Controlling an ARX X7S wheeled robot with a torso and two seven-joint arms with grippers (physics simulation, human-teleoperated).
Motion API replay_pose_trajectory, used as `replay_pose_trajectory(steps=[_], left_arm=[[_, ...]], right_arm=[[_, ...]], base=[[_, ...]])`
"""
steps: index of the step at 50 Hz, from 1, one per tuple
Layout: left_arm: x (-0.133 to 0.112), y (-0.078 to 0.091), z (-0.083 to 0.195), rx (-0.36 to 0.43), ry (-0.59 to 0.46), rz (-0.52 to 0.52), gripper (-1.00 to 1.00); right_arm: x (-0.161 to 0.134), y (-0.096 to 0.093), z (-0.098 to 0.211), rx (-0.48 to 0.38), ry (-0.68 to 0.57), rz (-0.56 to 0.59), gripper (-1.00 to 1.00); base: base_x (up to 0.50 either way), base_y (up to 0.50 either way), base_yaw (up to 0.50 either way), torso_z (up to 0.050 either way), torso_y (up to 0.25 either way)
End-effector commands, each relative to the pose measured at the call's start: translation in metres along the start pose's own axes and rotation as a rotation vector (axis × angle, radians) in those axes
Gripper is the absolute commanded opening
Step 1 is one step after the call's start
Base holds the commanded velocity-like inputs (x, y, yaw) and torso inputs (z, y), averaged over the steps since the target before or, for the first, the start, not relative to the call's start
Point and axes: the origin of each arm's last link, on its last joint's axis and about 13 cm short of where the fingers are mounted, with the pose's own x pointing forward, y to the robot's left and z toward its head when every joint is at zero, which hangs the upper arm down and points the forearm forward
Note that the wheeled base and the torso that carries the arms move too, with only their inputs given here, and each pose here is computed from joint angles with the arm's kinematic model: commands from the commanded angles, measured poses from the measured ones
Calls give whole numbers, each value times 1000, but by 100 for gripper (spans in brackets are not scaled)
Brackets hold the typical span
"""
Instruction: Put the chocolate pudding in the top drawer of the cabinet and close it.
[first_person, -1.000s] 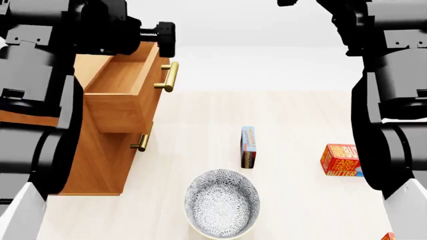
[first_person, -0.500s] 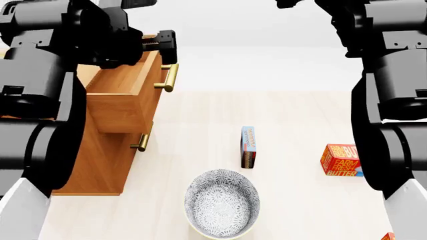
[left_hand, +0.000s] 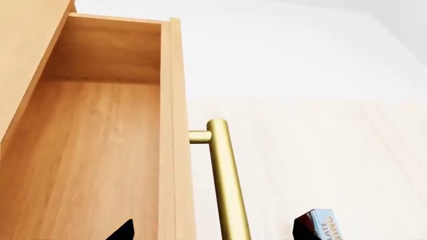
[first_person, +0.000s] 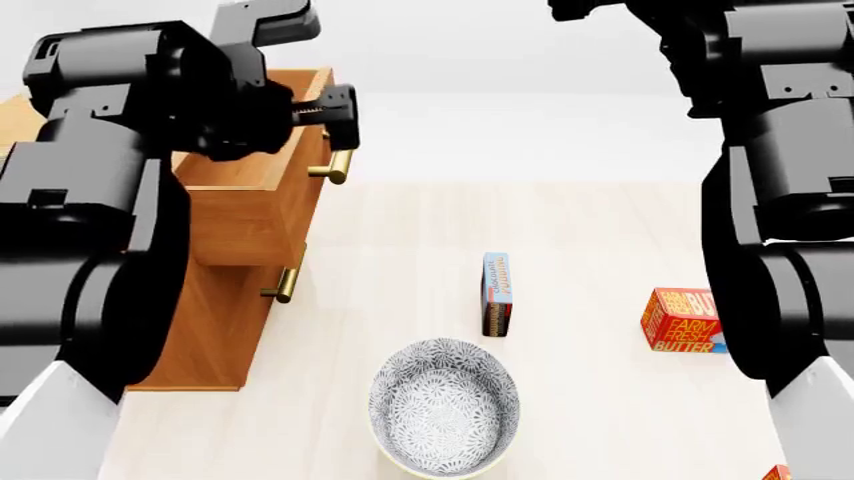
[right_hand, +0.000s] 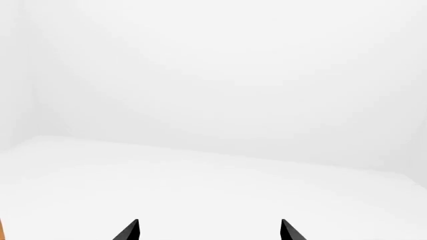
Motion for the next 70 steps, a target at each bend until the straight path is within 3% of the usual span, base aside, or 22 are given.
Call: replay_pose_trajectory(steps=[1, 38, 70], left_arm=[[6, 0, -7, -3, 19, -2, 100], [23, -9, -29, 12, 83, -48, 100], [19, -75, -32, 161, 99, -236, 100]], right_arm=[[0, 0, -1, 0, 2, 0, 100], [0, -3, -5, -2, 11, -7, 100], [-3, -8, -4, -4, 11, -23, 100]], base=[[0, 0, 0, 0, 0], [0, 0, 0, 0, 0], [0, 0, 0, 0, 0]])
